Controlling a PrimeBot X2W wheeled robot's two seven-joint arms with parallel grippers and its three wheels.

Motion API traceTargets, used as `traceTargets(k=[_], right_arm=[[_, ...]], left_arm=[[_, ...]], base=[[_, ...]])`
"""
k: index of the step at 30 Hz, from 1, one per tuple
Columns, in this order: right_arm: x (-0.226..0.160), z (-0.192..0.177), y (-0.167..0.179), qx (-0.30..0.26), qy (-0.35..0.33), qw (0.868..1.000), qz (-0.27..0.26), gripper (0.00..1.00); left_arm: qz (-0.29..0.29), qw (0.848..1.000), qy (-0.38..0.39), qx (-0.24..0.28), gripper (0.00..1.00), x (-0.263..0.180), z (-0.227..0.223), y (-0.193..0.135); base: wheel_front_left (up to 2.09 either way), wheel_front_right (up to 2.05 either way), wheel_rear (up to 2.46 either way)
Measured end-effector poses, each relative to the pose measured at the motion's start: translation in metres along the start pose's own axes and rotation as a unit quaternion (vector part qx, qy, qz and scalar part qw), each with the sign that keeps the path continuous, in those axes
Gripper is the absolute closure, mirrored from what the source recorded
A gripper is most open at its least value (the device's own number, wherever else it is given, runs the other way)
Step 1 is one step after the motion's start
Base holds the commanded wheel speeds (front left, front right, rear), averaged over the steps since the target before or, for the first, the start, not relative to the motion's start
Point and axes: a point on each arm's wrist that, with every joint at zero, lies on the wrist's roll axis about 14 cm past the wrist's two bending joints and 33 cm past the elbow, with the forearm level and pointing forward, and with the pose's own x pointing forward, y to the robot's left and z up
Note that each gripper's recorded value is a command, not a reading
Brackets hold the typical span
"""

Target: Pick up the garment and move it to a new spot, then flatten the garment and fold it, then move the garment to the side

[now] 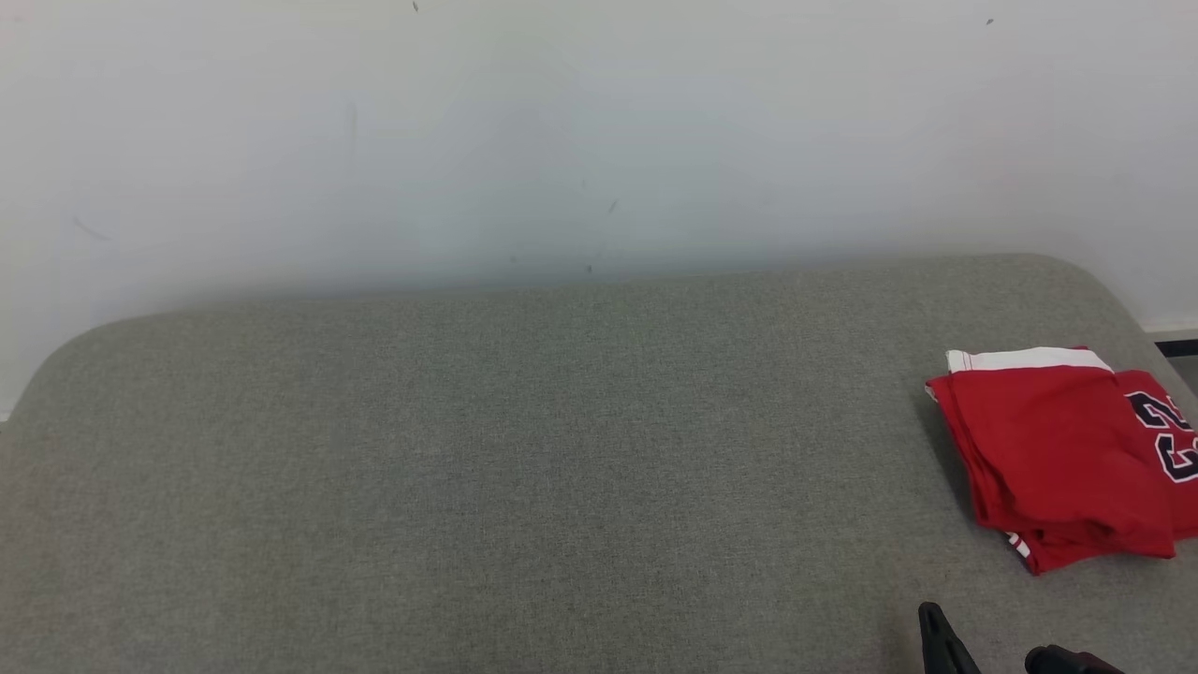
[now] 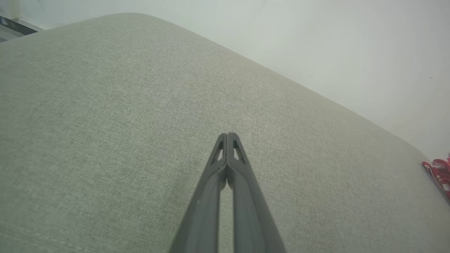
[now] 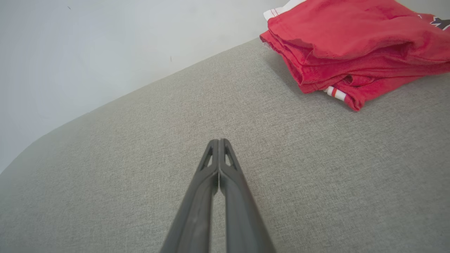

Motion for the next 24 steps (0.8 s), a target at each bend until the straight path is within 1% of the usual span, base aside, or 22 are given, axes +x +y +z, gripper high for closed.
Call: traceTargets(k=[11,24], right_arm=[[0.008,0.012,-0.002,0.091,-0.011,0.996,-0.010,1.00],[0.016,0.024,-0.002,0.184,-0.021,0.983,-0.011,1.00]], left_arm=[[0.005,0.996,-0.004,-0.087,1.00,0.012,0.008,-0.003],[0.005,0.985,-0.007,-0.174,1.00,0.023,0.015,-0.006]], base=[[0.00,0.00,0.00],[0.00,0.00,0.00]])
